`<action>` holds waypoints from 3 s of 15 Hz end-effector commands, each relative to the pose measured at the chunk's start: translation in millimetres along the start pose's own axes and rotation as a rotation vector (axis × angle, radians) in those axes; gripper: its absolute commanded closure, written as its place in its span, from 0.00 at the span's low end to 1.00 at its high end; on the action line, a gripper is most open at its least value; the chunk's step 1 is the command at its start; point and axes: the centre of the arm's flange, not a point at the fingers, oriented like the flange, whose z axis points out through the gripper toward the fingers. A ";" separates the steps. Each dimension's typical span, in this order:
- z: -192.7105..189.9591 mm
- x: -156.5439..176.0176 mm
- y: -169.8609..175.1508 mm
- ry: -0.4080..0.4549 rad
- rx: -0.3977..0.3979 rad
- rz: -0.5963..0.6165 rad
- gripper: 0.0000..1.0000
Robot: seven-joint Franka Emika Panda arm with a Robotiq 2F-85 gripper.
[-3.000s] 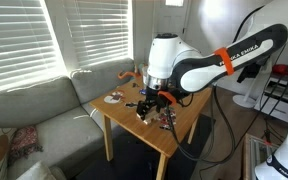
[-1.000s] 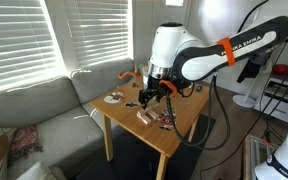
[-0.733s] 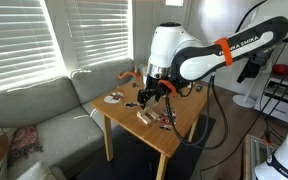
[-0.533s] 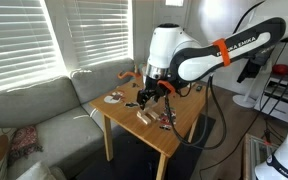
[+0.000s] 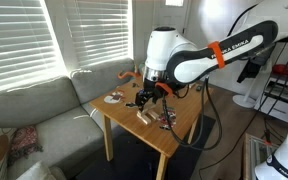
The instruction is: Pick up the bottom wooden block from the stacked blocks in a square and put it on the top stacked wooden block, pick up the two stacked blocks and turn them ninety degrees anticlockwise to stack them on the block to the left, pick up the block to the right and stack it on the three stacked blocks
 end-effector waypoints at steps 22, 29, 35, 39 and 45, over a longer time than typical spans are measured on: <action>7.1 10.6 -9.4 0.017 0.021 0.033 0.40; 9.6 10.6 -9.1 0.003 0.019 0.038 0.40; 9.6 10.8 -7.8 -0.001 0.027 0.042 0.40; 9.9 10.9 -7.4 -0.003 0.030 0.042 0.40; 9.8 10.1 -6.0 -0.005 0.035 0.041 0.40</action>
